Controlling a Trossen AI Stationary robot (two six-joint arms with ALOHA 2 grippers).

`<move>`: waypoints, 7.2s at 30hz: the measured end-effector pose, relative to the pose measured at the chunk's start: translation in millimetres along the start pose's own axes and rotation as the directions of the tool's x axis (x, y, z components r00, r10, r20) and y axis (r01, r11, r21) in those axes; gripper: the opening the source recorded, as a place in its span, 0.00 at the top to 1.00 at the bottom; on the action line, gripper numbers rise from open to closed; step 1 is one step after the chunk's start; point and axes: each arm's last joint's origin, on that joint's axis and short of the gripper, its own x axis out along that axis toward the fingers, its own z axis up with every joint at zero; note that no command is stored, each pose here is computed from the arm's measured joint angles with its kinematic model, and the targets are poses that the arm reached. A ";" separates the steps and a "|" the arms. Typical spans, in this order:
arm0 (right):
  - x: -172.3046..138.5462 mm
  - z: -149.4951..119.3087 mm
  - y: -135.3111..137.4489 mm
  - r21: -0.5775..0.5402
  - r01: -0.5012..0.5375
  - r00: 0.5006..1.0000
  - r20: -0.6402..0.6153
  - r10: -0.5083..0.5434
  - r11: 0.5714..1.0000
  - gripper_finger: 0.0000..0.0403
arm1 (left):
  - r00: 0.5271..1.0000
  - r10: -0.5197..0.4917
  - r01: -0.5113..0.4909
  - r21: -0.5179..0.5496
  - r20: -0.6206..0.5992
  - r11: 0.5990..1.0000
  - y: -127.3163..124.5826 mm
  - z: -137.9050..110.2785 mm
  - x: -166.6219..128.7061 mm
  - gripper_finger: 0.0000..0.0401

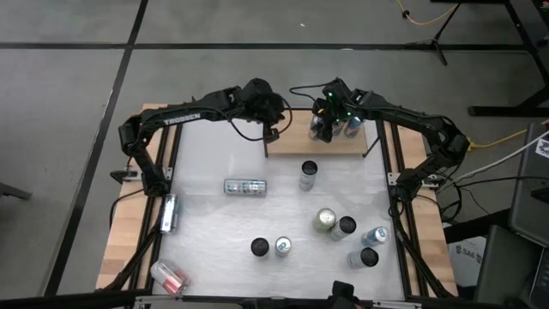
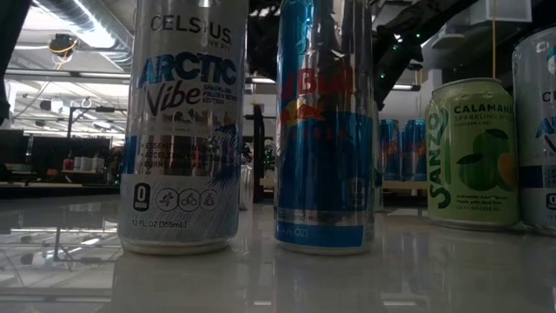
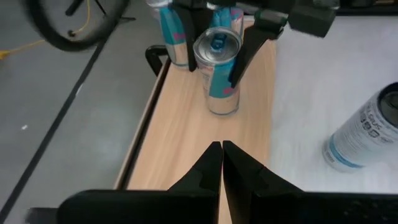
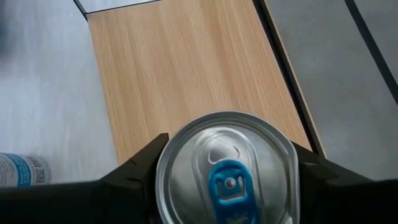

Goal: Place canned beverage on shelf
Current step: Put the blue soda can on the shelf aligned with the other blue soda cans

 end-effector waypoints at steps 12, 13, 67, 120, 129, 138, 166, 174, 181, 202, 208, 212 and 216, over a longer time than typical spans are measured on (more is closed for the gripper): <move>-20.9 27.5 -8.3 -0.022 0.050 0.993 0.111 -0.047 0.999 0.47 | 0.997 -0.058 0.061 -0.061 0.052 0.996 17.7 -43.3 -25.2 0.99; -23.9 29.7 -11.0 -0.019 0.058 0.991 0.122 -0.055 0.998 0.47 | 0.996 -0.052 0.057 -0.068 0.071 0.996 18.3 -49.4 -27.0 0.99; 3.9 -0.2 -69.7 0.056 0.078 0.997 -0.026 -0.077 0.995 0.45 | 0.975 -0.004 0.029 -0.110 0.223 0.994 9.9 -85.7 -47.6 0.99; -15.9 23.8 -78.6 0.032 0.169 0.984 0.046 -0.171 0.985 0.29 | 0.972 0.017 0.030 -0.195 0.233 0.980 9.9 -84.4 -58.7 0.99; -29.0 34.9 -76.0 0.030 0.046 0.992 0.112 -0.050 0.998 0.29 | 0.992 -0.014 0.059 -0.369 0.124 0.928 2.6 -97.6 -96.7 0.99; -26.8 47.8 -49.2 -0.036 -0.032 0.990 0.134 0.037 0.999 0.29 | 0.978 -0.127 0.021 -0.525 -0.167 0.851 -9.3 -128.8 -114.0 0.99; -17.3 78.8 27.7 -0.394 -0.071 0.980 0.143 0.138 0.916 0.29 | 0.550 -0.448 -0.473 -0.705 -0.704 0.528 -72.4 -172.9 -150.3 0.31; -17.2 78.8 28.1 -0.395 -0.075 0.979 0.143 0.142 0.916 0.29 | 0.456 -0.432 -0.606 -0.627 -0.778 0.489 -97.5 -176.0 -162.1 0.30; -17.1 78.7 28.2 -0.393 -0.078 0.979 0.143 0.145 0.916 0.29 | 0.407 -0.412 -0.713 -0.565 -0.816 0.416 -126.3 -178.8 -174.2 0.30; -17.1 78.4 28.3 -0.391 -0.080 0.979 0.141 0.146 0.917 0.29 | 0.394 -0.365 -0.812 -0.505 -0.844 0.292 -188.1 -257.6 -149.6 0.30; -17.1 78.4 28.3 -0.391 -0.080 0.979 0.142 0.146 0.917 0.29 | 0.377 -0.335 -0.830 -0.476 -0.863 0.292 -185.5 -276.5 -142.0 0.30; -17.1 78.4 28.3 -0.391 -0.080 0.979 0.142 0.146 0.917 0.29 | 0.395 -0.355 -0.813 -0.502 -0.847 0.294 -186.9 -288.1 -133.8 0.30; -17.1 78.4 28.3 -0.391 -0.080 0.979 0.142 0.146 0.917 0.29 | 0.416 -0.373 -0.798 -0.529 -0.830 0.288 -187.8 -298.0 -126.8 0.30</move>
